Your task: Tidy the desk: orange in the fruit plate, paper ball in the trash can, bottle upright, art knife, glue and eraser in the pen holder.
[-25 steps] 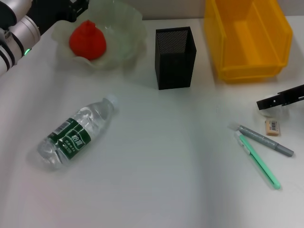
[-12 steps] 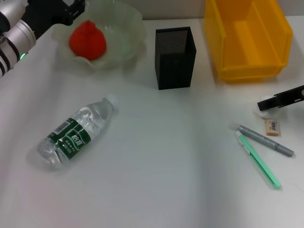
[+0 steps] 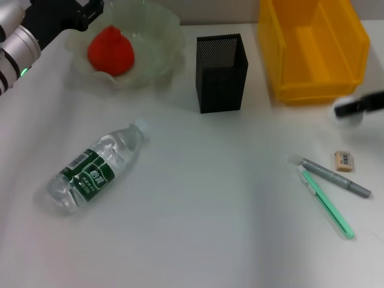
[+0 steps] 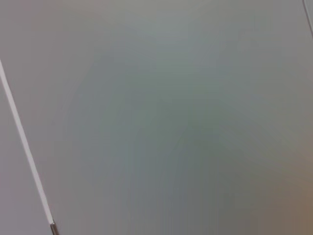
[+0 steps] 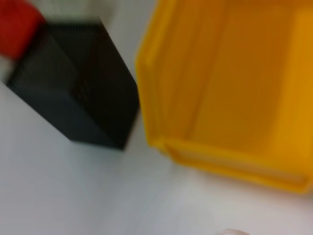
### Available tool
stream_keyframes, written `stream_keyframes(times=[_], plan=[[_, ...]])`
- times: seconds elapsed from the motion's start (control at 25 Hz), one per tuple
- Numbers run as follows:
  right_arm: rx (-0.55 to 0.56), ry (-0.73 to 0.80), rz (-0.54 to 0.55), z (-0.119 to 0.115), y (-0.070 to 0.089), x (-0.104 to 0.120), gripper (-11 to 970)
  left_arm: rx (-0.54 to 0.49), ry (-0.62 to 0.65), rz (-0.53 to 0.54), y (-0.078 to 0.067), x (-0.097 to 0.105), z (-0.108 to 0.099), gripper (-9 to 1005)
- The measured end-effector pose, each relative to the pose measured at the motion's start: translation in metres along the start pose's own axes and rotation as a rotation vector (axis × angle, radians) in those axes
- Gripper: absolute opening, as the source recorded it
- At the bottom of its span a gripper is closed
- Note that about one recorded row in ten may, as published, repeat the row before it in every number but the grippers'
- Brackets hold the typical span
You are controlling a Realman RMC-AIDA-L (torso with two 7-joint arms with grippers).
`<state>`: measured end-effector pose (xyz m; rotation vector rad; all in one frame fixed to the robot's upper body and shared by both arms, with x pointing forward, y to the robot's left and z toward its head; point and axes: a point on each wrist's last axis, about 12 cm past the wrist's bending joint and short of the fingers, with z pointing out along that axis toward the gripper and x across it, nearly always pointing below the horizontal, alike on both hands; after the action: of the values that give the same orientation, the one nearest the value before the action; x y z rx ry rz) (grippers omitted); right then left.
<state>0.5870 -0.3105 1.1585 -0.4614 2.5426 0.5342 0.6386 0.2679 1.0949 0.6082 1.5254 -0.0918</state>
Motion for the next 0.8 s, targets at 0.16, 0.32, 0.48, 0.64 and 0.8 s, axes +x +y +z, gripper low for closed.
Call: stream_keyframes(times=[0.16, 0.32, 0.48, 0.64, 0.8], plan=[[-0.013, -0.141, 0.023, -0.025, -0.005, -0.008, 422, 0.0, 0.002, -0.002, -0.001, 0.001, -0.001, 694], [-0.033, -0.292, 0.011, -0.038, -0.012, -0.016, 421, 0.001, 0.003, -0.005, -0.001, 0.001, -0.001, 694], [-0.039, -0.456, -0.029, -0.029, -0.018, -0.026, 420, -0.013, -0.017, -0.031, -0.001, 0.002, -0.004, 694], [0.003, -0.55, -0.066, -0.005, -0.023, -0.034, 421, -0.008, -0.027, -0.048, -0.002, 0.002, -0.006, 694], [0.062, -0.565, -0.116, 0.027, -0.023, -0.041, 421, -0.002, -0.035, -0.086, -0.003, 0.003, -0.009, 693]])
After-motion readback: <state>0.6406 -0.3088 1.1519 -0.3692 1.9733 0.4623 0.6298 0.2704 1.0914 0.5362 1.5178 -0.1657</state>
